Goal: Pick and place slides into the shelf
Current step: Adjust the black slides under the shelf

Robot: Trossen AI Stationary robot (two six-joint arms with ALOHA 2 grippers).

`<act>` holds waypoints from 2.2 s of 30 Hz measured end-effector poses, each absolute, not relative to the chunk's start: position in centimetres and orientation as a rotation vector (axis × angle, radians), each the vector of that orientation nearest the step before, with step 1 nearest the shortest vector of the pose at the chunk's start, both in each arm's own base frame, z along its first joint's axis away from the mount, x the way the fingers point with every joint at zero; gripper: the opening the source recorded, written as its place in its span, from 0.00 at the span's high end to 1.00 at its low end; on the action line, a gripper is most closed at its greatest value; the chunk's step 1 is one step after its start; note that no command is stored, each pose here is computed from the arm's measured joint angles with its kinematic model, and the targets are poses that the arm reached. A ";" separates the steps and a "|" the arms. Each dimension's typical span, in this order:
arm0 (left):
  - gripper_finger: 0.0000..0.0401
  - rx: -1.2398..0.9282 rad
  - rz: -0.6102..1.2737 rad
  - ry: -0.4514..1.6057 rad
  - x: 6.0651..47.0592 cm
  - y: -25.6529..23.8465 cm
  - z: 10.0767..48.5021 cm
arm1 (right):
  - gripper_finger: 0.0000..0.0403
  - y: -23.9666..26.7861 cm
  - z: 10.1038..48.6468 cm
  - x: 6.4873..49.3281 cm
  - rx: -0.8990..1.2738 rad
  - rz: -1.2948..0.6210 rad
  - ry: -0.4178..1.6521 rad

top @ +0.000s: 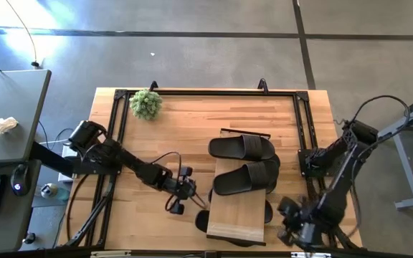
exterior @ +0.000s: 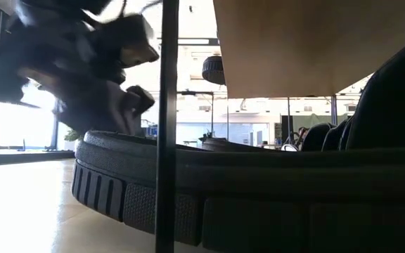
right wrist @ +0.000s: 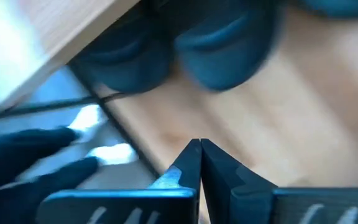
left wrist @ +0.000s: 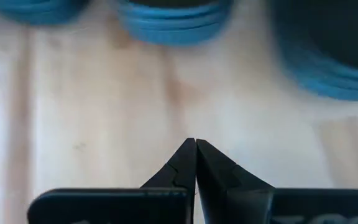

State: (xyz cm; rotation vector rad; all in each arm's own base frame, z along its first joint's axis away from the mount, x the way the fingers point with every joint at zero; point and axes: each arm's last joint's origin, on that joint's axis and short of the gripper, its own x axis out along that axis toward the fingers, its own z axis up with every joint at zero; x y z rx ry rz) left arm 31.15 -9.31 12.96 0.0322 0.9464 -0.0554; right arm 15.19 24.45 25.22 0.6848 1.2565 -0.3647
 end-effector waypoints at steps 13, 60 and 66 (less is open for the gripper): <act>1.00 -0.044 -0.104 0.975 29.3 -12.9 12.3 | 1.00 27.9 18.2 13.4 0.926 -0.379 1.001; 1.00 -0.174 -0.153 0.973 29.3 -13.7 12.4 | 1.00 26.5 13.1 15.4 0.866 -0.576 0.843; 1.00 -0.161 -0.159 1.017 29.0 -13.6 12.2 | 1.00 26.8 13.1 15.1 0.874 -0.555 0.843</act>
